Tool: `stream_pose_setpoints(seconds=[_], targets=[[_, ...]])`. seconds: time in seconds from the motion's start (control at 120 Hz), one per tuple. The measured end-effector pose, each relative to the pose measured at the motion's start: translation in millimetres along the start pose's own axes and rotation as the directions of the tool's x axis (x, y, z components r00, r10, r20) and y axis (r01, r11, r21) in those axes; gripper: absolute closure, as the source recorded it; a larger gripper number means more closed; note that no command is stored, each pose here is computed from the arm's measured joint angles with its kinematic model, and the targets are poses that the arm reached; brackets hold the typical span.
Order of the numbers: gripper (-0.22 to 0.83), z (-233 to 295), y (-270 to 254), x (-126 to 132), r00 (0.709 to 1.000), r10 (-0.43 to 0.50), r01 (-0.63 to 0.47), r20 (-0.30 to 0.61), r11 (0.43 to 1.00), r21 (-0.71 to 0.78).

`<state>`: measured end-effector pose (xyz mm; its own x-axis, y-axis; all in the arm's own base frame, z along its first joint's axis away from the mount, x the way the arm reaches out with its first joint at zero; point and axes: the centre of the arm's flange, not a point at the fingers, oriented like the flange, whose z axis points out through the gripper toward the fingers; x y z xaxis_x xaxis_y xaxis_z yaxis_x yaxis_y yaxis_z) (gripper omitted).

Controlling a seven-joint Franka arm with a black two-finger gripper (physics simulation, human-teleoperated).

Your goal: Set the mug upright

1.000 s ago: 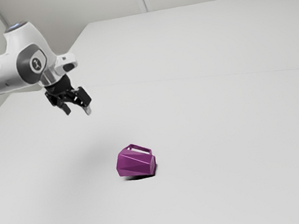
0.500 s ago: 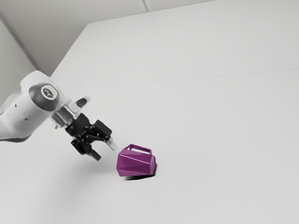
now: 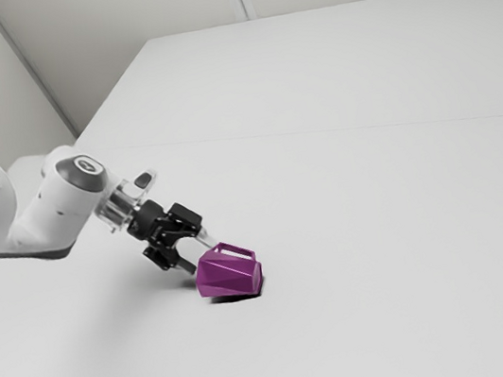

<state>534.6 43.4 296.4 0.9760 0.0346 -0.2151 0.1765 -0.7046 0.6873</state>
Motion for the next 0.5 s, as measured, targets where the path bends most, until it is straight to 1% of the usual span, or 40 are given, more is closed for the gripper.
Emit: stream_pose_setpoints(seconds=[0.192,0.242,0.358,0.5], targets=[[0.0,10,0,-1,1.0,-0.008,0.007,-0.008,0.999,-0.048],[0.02,13,-1,-3,1.0,-0.015,0.015,-0.007,0.998,-0.059],[0.13,18,0,-3,1.0,-0.019,0.019,-0.01,0.997,-0.077],[0.32,22,0,-2,0.999,-0.028,0.027,-0.015,0.995,-0.093]])
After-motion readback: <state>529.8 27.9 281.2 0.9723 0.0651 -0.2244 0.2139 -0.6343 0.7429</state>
